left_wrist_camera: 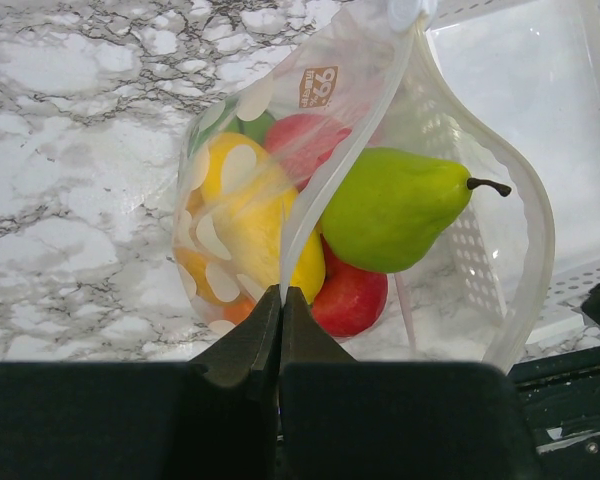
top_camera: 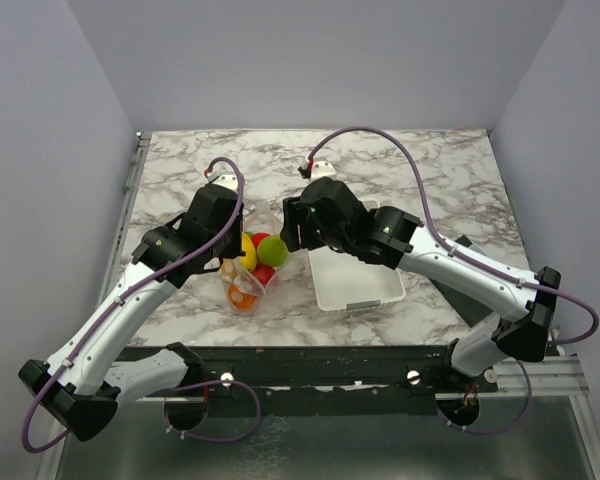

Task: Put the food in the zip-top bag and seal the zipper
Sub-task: Place the fake fruit in the zipper food storage bag, then adjust the zipper food storage bag at the center of the board, then zip the zipper food storage bag.

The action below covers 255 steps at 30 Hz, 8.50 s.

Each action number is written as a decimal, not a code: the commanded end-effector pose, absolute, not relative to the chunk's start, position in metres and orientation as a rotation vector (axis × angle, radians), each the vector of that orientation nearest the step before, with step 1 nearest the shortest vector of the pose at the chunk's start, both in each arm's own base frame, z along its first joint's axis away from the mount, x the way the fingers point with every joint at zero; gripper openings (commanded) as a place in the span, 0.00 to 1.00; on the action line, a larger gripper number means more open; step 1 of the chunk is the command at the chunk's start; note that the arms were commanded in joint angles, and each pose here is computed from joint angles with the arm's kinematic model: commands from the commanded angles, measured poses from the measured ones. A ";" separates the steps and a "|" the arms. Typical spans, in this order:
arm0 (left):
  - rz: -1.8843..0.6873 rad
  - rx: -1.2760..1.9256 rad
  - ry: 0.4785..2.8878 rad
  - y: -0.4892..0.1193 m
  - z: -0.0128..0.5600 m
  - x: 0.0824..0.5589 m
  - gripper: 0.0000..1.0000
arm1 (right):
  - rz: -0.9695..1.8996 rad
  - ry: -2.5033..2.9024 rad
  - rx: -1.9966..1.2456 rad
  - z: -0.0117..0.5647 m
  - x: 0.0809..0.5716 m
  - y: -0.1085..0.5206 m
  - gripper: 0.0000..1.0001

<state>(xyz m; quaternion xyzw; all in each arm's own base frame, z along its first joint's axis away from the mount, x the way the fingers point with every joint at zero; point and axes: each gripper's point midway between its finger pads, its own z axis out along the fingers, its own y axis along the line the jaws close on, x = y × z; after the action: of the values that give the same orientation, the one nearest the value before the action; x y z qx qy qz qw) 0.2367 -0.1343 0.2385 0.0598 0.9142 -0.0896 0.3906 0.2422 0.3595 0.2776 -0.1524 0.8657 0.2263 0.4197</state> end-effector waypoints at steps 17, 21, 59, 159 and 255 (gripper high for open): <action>-0.278 0.166 2.310 -0.138 0.245 0.232 0.00 | 0.530 2.385 -0.213 0.206 0.240 0.367 0.44; -0.280 0.164 2.310 -0.137 0.244 0.230 0.00 | 0.528 2.387 -0.217 0.204 0.240 0.368 0.28; -0.239 0.154 2.347 -0.134 0.212 0.230 0.00 | 0.533 2.289 -0.368 0.230 0.242 0.363 0.01; -0.672 0.882 1.958 -0.219 0.273 0.190 0.00 | 0.563 1.732 -1.014 0.319 0.165 0.299 0.68; -0.955 1.036 1.515 -0.218 0.380 0.102 0.52 | 0.830 1.737 -1.836 0.312 0.067 0.290 0.01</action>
<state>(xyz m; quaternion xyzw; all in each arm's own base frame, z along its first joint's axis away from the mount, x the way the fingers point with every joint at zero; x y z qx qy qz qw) 0.1192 -0.2011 0.3596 0.4055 0.6810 -0.3362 0.5087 0.0804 0.2916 0.2969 -0.6788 0.6327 0.2743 0.2523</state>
